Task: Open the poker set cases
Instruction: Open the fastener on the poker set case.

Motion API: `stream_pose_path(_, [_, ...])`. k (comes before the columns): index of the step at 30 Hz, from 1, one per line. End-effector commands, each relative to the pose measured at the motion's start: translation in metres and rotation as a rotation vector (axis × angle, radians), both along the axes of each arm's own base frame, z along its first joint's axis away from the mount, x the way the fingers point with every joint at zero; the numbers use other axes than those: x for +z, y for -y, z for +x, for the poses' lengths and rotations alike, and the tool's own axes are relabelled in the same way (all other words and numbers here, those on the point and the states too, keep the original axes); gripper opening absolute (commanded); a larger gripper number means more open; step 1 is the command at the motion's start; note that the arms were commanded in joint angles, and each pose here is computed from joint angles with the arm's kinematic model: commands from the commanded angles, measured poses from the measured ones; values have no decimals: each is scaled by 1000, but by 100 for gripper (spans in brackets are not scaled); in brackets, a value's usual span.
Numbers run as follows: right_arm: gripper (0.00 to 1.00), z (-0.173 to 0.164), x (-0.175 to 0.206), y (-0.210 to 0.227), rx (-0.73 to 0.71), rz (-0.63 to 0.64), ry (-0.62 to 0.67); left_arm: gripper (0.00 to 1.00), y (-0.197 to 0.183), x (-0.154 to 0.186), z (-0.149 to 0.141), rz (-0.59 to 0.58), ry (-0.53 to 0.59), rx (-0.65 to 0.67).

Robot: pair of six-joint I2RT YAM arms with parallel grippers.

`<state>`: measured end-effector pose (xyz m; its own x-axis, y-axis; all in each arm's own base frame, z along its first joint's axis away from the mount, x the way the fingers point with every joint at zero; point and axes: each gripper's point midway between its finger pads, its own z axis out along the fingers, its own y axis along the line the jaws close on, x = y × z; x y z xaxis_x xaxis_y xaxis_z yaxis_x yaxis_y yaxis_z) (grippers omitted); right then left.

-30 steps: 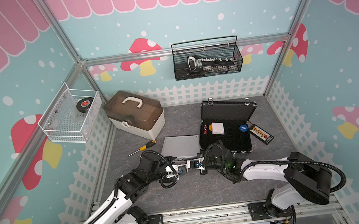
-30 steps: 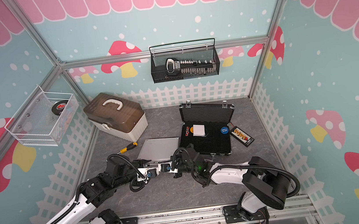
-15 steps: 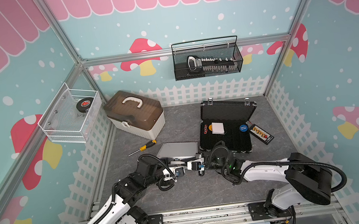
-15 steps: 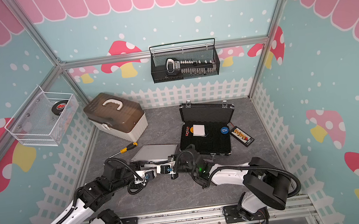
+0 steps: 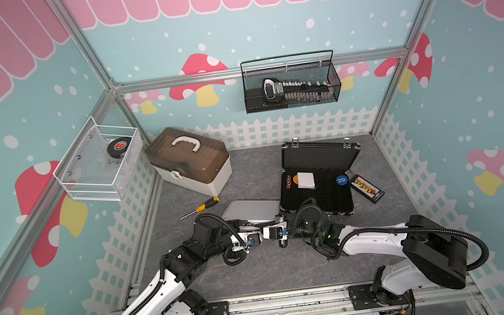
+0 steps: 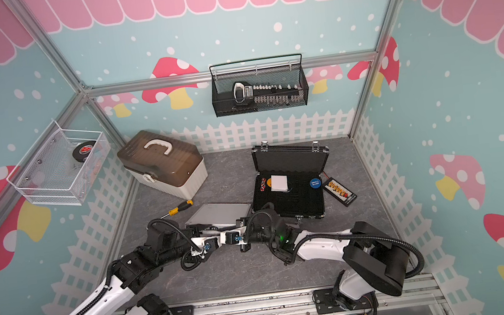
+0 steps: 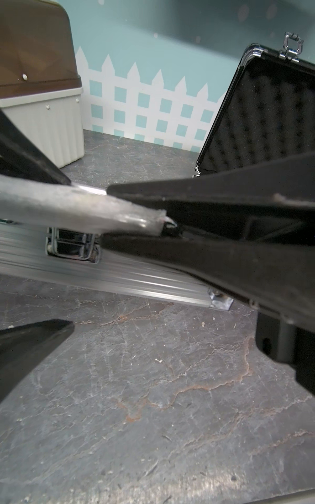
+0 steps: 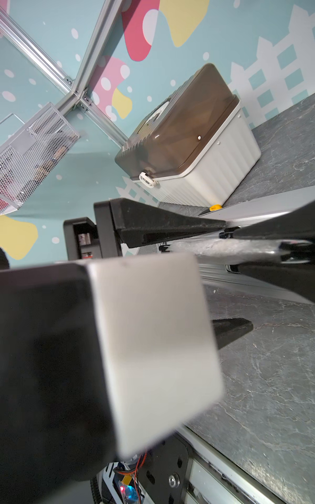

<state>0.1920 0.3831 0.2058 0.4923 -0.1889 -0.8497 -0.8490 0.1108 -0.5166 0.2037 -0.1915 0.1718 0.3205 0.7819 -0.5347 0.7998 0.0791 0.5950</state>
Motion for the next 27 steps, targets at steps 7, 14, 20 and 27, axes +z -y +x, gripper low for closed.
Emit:
stream_pose_path(7, [0, -12, 55, -2, 62, 150, 109, 72, 8, -1, -2, -2, 22, -64])
stream_pose_path(14, [0, -11, 54, -2, 54, 145, 110, 68, 1, -19, -5, 82, -16, -70])
stream_pose_path(20, [0, -9, 52, -1, 39, 141, 113, 58, 1, -17, -9, 77, 6, -89])
stream_pose_path(27, [0, -5, 58, 0, 15, 164, 105, 54, -2, -19, -9, 102, 55, -94])
